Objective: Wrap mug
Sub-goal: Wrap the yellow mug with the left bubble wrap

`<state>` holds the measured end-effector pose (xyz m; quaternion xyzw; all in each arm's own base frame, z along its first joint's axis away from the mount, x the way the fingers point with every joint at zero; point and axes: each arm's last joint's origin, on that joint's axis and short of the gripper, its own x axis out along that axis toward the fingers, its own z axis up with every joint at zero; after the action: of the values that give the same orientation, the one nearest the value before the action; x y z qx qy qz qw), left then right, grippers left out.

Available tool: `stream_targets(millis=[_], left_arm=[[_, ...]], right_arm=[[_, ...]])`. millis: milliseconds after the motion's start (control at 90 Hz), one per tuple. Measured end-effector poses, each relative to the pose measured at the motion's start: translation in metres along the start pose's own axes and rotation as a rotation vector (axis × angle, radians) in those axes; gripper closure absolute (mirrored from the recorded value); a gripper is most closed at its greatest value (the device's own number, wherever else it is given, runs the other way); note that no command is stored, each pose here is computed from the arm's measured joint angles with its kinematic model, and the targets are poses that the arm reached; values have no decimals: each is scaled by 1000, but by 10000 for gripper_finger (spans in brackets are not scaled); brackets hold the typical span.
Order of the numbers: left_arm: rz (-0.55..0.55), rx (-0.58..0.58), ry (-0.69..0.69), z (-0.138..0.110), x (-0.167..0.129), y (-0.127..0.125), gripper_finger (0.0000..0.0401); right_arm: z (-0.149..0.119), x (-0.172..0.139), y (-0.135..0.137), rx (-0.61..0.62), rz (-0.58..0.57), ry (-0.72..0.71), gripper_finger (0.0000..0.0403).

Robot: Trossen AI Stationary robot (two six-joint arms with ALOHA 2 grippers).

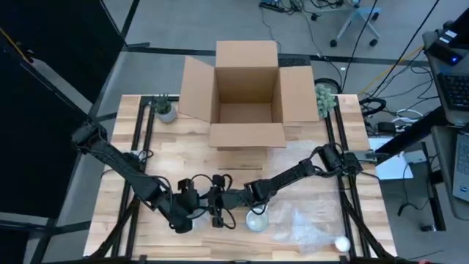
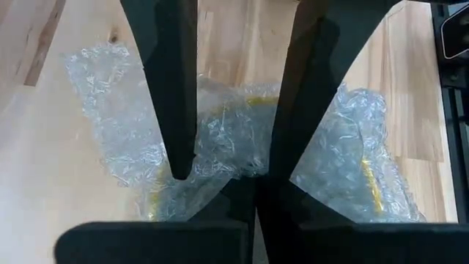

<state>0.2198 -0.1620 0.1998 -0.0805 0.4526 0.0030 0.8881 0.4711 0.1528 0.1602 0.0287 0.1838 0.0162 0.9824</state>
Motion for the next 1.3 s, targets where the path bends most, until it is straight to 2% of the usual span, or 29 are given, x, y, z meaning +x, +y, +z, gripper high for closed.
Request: stream_targets(millis=[667,844,1067,1300], left_arm=[[-2,0,0,0,0,0,401],[-17,-1,6,0,-2,0,401],[-45,-5,-19,4,-16,3,401],[-39,-14,-55,6,-48,15,401]], right_arm=[[-2,0,0,-7,-3,18,270],[-4,0,-1,-46,-7,43,270],[-4,0,-1,-40,-8,46,270],[-5,0,-1,-42,-11,55,271]])
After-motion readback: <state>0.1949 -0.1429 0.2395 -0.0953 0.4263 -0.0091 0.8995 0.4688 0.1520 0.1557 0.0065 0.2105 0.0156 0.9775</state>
